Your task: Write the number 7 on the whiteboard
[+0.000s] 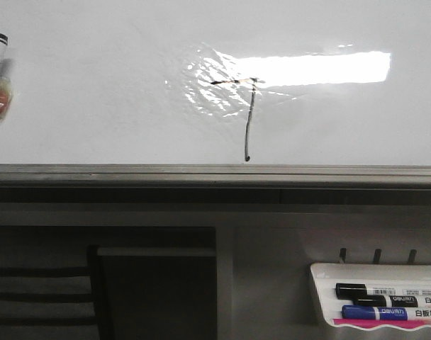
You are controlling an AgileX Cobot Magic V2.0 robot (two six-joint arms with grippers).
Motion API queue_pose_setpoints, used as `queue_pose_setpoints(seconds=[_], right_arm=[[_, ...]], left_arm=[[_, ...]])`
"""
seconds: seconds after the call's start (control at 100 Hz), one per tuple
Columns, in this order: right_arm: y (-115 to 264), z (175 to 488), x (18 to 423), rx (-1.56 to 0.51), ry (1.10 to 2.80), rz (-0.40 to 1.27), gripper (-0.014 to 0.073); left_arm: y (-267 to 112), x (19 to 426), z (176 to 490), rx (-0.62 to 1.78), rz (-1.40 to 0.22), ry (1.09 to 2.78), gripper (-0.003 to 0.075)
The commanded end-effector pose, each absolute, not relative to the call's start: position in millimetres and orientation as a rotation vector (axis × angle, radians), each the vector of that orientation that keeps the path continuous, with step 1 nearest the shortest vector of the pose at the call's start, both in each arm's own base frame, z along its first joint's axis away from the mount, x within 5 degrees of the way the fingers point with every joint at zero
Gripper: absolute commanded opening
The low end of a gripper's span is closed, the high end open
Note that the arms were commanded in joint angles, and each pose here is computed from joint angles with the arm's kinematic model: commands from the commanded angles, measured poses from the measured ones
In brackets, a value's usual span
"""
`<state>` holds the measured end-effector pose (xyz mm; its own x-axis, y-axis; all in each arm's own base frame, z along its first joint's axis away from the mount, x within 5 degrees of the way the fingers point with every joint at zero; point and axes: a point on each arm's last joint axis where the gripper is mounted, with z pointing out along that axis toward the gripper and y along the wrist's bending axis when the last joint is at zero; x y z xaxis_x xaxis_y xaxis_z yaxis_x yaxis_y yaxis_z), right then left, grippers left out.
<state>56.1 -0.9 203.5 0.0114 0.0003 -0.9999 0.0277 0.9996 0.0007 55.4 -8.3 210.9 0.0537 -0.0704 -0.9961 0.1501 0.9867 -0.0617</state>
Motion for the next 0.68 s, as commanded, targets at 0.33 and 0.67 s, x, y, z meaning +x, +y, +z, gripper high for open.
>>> queue_pose_setpoints(seconds=[0.33,0.67], right_arm=[[-2.5,208.4,54.6,-0.018,1.416,-0.102,-0.0071],[-2.5,208.4,54.6,-0.018,1.416,-0.102,-0.0071]], left_arm=[[-7.2,54.0,208.5,0.047,-0.171,1.428,-0.002],[-7.2,54.0,208.5,0.047,-0.171,1.428,-0.002]])
